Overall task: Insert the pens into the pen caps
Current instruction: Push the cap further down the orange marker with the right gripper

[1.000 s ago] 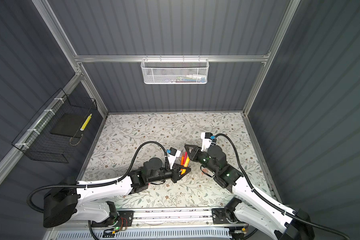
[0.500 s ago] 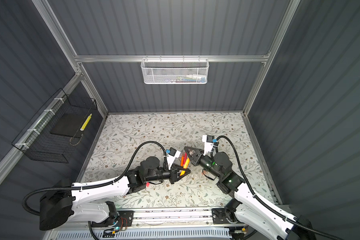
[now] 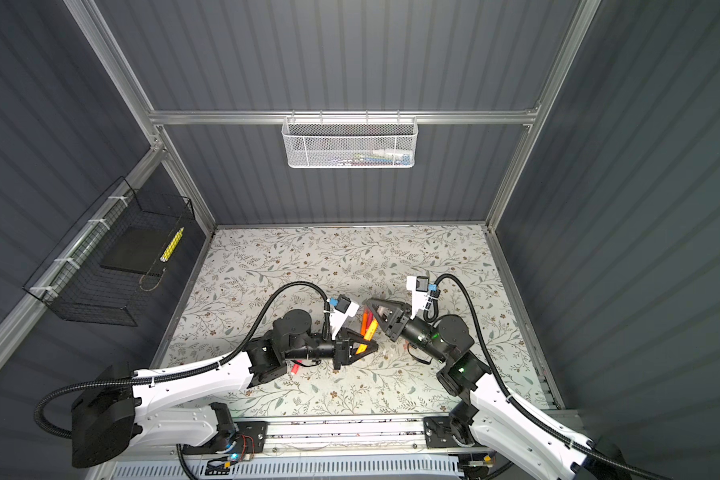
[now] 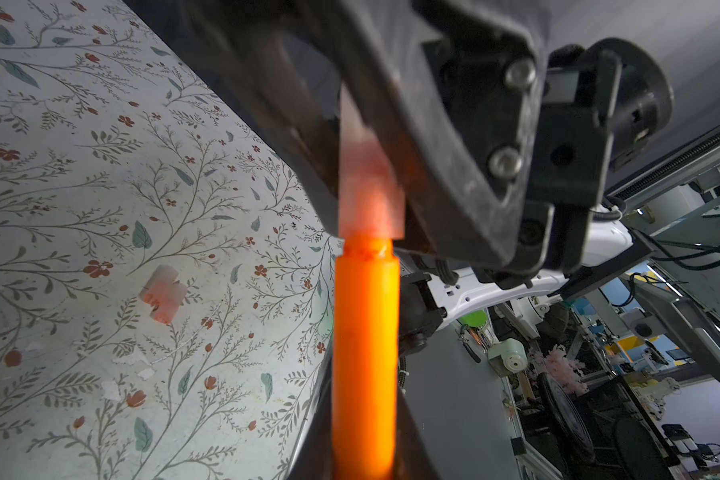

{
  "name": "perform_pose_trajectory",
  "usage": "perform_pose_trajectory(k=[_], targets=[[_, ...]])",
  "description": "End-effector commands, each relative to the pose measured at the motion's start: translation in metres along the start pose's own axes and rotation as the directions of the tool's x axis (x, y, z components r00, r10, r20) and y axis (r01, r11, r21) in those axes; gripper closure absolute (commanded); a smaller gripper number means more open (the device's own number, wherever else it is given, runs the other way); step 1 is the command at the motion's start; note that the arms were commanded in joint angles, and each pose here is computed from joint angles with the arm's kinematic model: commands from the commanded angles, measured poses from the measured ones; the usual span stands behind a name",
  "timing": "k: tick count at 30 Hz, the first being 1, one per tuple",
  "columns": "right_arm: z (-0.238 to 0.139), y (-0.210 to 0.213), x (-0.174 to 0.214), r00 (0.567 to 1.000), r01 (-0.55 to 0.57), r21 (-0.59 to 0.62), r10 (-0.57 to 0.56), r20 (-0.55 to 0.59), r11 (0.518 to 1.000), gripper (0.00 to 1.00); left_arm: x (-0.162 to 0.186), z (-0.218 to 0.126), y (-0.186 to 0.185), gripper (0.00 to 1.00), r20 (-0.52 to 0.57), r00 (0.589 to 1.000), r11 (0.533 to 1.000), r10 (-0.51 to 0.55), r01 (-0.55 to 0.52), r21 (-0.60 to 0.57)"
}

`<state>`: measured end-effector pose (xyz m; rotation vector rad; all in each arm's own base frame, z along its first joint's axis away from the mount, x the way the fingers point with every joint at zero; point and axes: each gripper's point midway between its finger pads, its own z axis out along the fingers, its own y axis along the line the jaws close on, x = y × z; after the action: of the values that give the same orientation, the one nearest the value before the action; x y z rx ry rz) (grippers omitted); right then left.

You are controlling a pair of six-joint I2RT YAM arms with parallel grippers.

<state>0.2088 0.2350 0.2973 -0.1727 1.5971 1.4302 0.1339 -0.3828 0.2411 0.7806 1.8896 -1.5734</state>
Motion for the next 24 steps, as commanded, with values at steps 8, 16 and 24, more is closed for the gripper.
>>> perform_pose_trajectory(k=[8, 16, 24], targets=[[-0.005, -0.004, 0.007, 0.998, 0.048, 0.052, -0.045, -0.04, 0.998, 0.54, -0.022, -0.004, -0.002, 1.0, 0.069, 0.997, 0.999, 0.047, -0.046, -0.019], [-0.007, 0.005, -0.008, 0.999, 0.042, 0.064, -0.041, -0.013, 0.997, 0.38, -0.019, -0.006, 0.006, 1.0, 0.062, 0.996, 0.997, 0.056, -0.052, -0.06], [0.001, -0.012, -0.022, 0.999, -0.044, 0.23, 0.046, -0.005, 0.972, 0.37, -0.016, -0.007, 0.014, 1.0, 0.047, 0.997, 0.993, 0.065, -0.06, -0.099]])
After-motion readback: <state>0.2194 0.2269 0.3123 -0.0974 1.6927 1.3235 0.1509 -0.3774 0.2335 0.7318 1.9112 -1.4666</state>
